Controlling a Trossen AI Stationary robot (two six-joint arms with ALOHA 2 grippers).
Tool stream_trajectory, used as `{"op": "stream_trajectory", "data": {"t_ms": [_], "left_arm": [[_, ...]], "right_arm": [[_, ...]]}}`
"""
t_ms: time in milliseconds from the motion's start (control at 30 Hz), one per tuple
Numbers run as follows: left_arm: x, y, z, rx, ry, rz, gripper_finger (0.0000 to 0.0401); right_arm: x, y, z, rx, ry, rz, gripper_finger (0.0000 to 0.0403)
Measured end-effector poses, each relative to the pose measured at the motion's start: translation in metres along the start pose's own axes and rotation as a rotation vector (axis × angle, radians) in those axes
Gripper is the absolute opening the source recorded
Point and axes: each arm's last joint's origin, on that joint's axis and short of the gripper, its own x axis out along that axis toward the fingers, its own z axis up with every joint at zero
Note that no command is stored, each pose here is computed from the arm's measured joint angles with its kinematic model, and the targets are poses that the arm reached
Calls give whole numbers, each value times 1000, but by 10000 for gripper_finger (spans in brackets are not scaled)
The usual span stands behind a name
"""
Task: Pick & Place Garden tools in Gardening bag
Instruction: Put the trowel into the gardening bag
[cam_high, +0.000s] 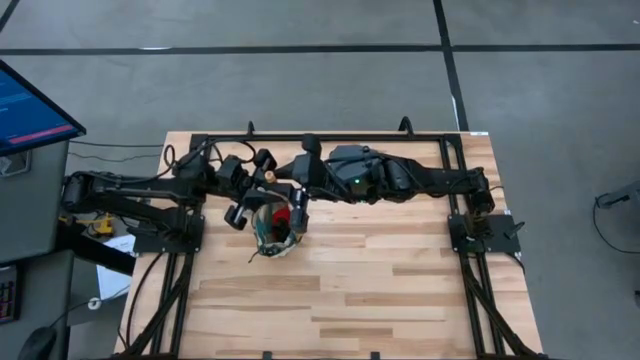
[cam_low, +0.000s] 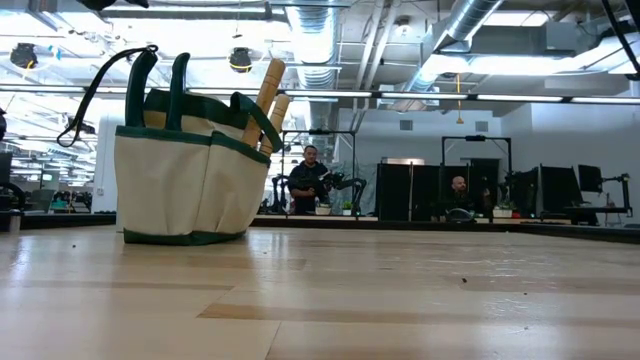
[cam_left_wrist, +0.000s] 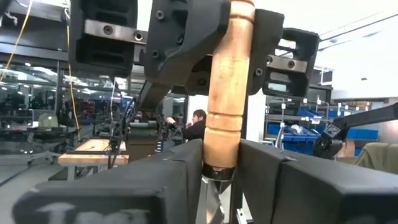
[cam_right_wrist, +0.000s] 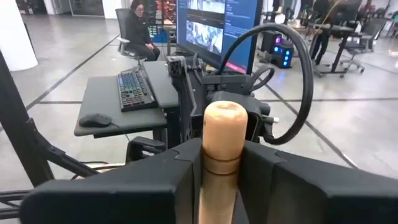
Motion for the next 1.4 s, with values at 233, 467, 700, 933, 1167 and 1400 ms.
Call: {"op": "stream_trajectory", "data": {"t_ms": [233, 467, 700, 933, 1167, 1400], "left_arm": [[-24, -5, 16, -24, 101, 58, 155], [-64, -24, 50, -14, 65, 94, 192], [-91, -52, 77, -8, -61, -6, 145], [-103, -66, 78, -62, -31, -89, 59], [-104, -71, 69, -59, 60, -130, 4], [-112, -75, 73, -54, 35, -157, 3]], "right_arm": [[-52, -15, 41, -38, -138, 15, 61], [-83, -39, 60, -98, -191, -20, 61], [-13, -97, 26, -57, -141, 160, 61], [49, -180, -29, 5, -79, 261, 61], [90, -222, -77, 49, -78, 391, 61], [119, -230, -117, 90, -16, 418, 61]]}}
